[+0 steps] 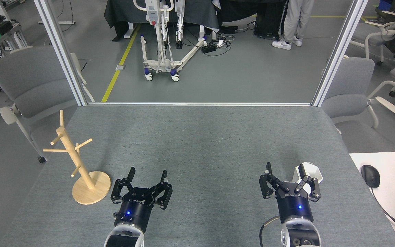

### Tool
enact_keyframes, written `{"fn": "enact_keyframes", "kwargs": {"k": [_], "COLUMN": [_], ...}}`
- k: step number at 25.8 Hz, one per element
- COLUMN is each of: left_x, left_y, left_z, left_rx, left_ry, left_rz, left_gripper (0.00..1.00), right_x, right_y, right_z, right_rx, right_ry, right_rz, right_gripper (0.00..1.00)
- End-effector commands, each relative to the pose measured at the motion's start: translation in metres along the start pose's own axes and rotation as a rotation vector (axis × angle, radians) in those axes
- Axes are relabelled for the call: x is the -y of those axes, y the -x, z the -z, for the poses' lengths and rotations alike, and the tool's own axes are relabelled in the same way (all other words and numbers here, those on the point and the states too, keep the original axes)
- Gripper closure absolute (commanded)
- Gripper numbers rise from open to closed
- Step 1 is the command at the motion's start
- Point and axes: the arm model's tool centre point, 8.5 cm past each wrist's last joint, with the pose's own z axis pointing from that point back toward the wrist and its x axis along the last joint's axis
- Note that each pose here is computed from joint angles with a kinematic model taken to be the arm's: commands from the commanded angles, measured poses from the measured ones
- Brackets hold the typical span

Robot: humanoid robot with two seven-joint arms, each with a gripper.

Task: Hang cup on storage rack
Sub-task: 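Move the right gripper down over the white hexagonal cup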

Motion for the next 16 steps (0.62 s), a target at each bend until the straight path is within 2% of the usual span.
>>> {"fn": "enact_keyframes", "kwargs": {"k": [1,10,14,16], "left_x": [-0.001,-0.002,-0.003,-0.003], "left_y": [0.002,-0.002,-0.003,-0.003], "left_z": [0.000,0.002,0.002,0.002], "left_rx": [-0.002,0.006,0.009,0.011], "left_ry": [-0.007,0.003,-0.002,-0.002], "left_rz": [-0.001,-0.002,-0.002,-0.002], "left_gripper": [0.00,0.00,0.00,0.00], "right_x": [0.000,-0.002,-0.016,-0.020], "right_y": [0.001,0.006,0.053,0.076], "right_z": [-0.001,-0.006,-0.020,-0.022], "right_rx": [0.001,-0.011,-0.063,-0.104], "right_ry": [0.002,-0.003,-0.046,-0.060], "right_rz": [-0.002,-0.017,-0.089,-0.095], "right_gripper": [0.00,0.00,0.00,0.00]}}
